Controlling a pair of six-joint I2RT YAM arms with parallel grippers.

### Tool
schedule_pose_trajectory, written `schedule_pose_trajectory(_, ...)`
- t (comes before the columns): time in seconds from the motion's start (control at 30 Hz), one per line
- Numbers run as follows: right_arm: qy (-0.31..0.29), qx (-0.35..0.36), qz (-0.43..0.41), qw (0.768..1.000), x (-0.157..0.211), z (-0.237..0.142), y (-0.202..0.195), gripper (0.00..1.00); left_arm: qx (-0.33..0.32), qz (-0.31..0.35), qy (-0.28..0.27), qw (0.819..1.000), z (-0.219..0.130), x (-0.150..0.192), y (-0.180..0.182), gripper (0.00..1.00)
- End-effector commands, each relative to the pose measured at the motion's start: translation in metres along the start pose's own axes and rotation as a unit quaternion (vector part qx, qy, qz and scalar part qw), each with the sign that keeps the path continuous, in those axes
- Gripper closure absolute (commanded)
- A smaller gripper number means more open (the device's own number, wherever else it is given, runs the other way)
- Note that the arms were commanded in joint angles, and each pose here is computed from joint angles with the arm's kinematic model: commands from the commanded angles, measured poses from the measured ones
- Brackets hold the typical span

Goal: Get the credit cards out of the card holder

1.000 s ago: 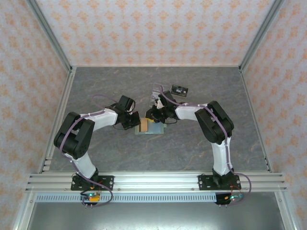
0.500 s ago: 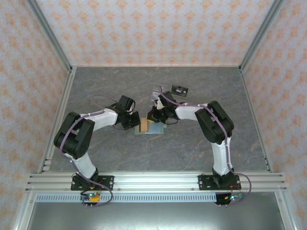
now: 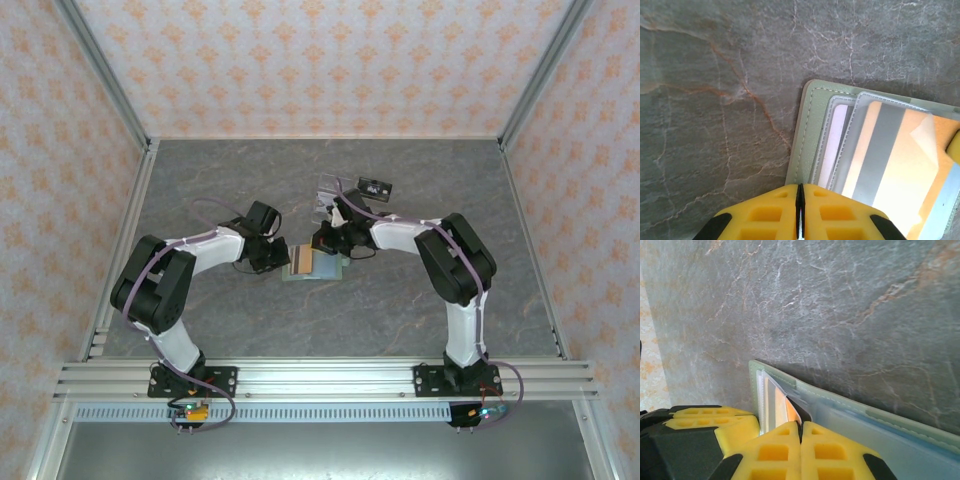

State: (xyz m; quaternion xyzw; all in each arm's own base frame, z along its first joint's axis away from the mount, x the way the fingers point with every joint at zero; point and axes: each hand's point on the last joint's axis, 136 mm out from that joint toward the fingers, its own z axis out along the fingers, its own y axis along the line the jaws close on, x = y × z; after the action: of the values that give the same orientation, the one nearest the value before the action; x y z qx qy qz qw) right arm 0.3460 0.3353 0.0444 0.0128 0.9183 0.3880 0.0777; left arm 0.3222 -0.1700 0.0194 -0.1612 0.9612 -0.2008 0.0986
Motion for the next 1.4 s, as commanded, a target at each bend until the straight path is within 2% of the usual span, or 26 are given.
schedule_pose_trajectory(0.0,-0.016,0.021,-0.008,1.0,-0.003,-0.01,-0.006,1.0,-0.015,0.003,0.003,1.0,-0.008,0.007,0.008,0.89)
schedule_pose_trajectory(0.2,-0.005,0.015,-0.018,1.0,0.0,-0.008,-0.004,1.0,0.053,0.017,-0.015,0.998,-0.023,-0.001,-0.024,0.9)
schedule_pose_trajectory(0.33,0.009,0.003,-0.018,1.0,0.002,-0.004,-0.001,1.0,0.064,0.021,-0.018,0.998,-0.023,-0.005,-0.031,0.91)
schedule_pose_trajectory(0.7,0.019,0.003,-0.02,1.0,0.003,-0.001,-0.002,1.0,0.052,0.014,0.011,0.999,0.006,-0.006,-0.027,0.98)
schedule_pose_trajectory(1.07,0.011,0.02,-0.029,0.999,-0.002,-0.008,-0.008,1.0,-0.013,0.013,0.02,1.0,0.01,0.004,0.003,1.0)
schedule_pose_trajectory(1.37,0.0,0.018,-0.033,0.999,-0.007,-0.024,-0.013,1.0,-0.015,0.014,0.021,1.0,0.01,0.004,0.003,1.0)
